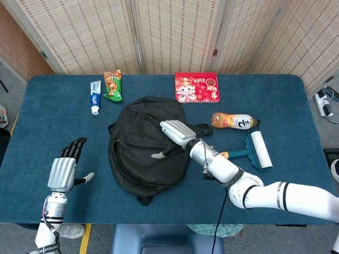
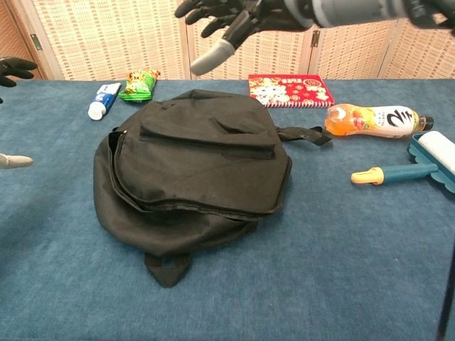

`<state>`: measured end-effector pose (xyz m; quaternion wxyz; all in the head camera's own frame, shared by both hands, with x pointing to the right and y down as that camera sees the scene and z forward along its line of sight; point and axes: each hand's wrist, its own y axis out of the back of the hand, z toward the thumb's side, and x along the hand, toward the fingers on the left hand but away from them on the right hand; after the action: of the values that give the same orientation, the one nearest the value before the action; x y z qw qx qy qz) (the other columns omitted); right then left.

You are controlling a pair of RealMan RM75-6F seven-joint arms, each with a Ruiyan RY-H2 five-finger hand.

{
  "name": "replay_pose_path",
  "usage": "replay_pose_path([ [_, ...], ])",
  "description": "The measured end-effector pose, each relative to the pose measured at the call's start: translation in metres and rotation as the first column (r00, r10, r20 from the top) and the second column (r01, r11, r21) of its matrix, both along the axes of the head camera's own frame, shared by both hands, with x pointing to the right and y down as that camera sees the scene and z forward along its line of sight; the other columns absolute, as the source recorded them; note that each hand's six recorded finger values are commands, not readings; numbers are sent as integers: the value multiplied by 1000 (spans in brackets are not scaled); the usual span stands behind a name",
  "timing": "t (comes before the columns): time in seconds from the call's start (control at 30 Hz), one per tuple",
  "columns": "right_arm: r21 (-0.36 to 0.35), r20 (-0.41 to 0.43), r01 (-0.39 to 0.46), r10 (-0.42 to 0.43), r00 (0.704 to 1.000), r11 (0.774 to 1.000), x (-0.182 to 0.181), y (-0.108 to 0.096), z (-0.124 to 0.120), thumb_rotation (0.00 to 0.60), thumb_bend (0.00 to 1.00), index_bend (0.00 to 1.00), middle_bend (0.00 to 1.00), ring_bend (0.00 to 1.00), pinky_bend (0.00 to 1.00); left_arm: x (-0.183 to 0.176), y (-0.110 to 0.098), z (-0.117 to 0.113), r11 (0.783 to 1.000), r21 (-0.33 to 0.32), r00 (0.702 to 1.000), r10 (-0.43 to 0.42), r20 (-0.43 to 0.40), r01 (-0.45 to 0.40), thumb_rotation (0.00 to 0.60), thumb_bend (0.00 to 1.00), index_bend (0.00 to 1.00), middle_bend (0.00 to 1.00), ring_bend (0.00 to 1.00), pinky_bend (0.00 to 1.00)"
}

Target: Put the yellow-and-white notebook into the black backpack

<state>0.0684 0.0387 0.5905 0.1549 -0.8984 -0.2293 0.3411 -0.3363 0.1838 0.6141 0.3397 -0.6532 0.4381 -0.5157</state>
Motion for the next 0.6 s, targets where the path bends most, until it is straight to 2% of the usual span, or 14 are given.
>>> replay_pose_path([
  [0.03, 6, -8, -10, 10, 1000, 1000, 8, -1, -1, 593, 31, 0, 42, 81, 184, -2, 0, 0, 1000, -2, 1000, -5, 2, 5, 600, 0, 43, 134, 150, 244],
  [0.17, 49, -59, -29, 31, 998, 998, 33, 0, 2, 600, 305, 2, 117, 140, 279, -13, -1, 2, 999, -7, 999, -35, 17, 35, 600, 0, 72, 142, 159, 244],
  [0.23, 84, -98, -40, 48, 994, 996, 49, 3, 6, 600, 416, 67, 171, 172, 330, -20, -2, 3, 998, -10, 998, -54, 31, 54, 600, 0, 102, 150, 165, 245],
  [0.33, 139, -166, -63, 86, 982, 988, 81, 10, 11, 600, 482, 188, 224, 198, 363, -32, -2, 5, 996, -16, 995, -88, 44, 89, 600, 20, 138, 159, 171, 245],
  [0.43, 200, -238, -85, 133, 962, 976, 116, 20, 14, 600, 501, 217, 240, 199, 347, -46, -3, 6, 993, -14, 991, -113, 73, 115, 600, 37, 161, 162, 171, 244],
  [0.6, 281, -345, -130, 227, 911, 951, 182, 46, 15, 600, 497, 198, 235, 170, 225, -70, -2, 5, 989, -3, 980, -149, 135, 151, 600, 53, 187, 161, 161, 229],
])
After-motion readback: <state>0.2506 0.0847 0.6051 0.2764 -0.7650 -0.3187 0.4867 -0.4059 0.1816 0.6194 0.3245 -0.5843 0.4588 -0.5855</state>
